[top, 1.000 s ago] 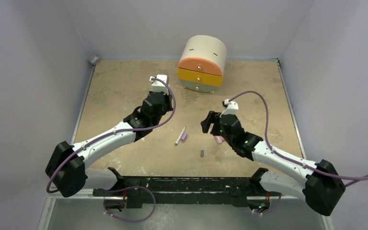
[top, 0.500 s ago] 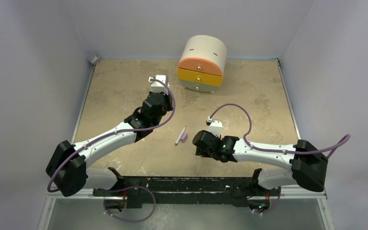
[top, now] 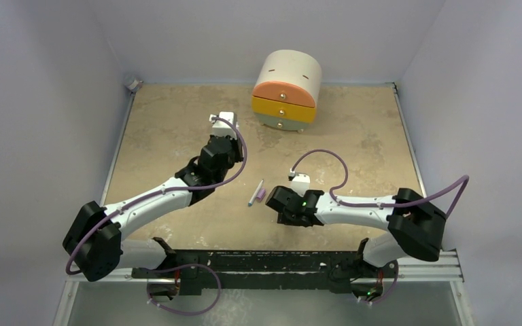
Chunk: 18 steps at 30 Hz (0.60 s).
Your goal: Insert the pens into the pen caps
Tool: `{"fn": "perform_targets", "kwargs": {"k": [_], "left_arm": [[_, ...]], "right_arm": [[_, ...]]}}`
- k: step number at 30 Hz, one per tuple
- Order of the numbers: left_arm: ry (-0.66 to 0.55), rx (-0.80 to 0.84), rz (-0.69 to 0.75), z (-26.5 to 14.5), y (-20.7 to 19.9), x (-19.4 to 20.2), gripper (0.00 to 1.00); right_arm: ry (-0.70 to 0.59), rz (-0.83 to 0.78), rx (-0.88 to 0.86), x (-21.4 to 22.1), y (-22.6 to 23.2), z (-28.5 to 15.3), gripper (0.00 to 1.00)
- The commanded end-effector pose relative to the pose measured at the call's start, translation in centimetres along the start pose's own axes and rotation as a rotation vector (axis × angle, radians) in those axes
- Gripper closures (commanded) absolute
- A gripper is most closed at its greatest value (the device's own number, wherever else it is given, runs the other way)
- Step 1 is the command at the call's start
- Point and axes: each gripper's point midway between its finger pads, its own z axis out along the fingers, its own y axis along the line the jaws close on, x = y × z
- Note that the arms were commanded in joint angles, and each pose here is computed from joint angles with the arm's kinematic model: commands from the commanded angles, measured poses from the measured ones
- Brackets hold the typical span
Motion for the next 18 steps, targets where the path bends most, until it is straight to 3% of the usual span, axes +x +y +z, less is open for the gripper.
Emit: {"fn": "perform_targets", "kwargs": {"k": [1,18], "left_arm": [[-0.073,0.035,-0.057,-0.4,-0.9,-2.3,1.0],[-0.061,0.021,-0.041,-0.4,-0.4,-1.8,1.0]], "right_arm": [[-0.01,0.036,-0.014,-0.9,0.3,-0.5,0.55],[-0.001,0.014,-0.01,-1.5,0.5,0.7,0.58]]}}
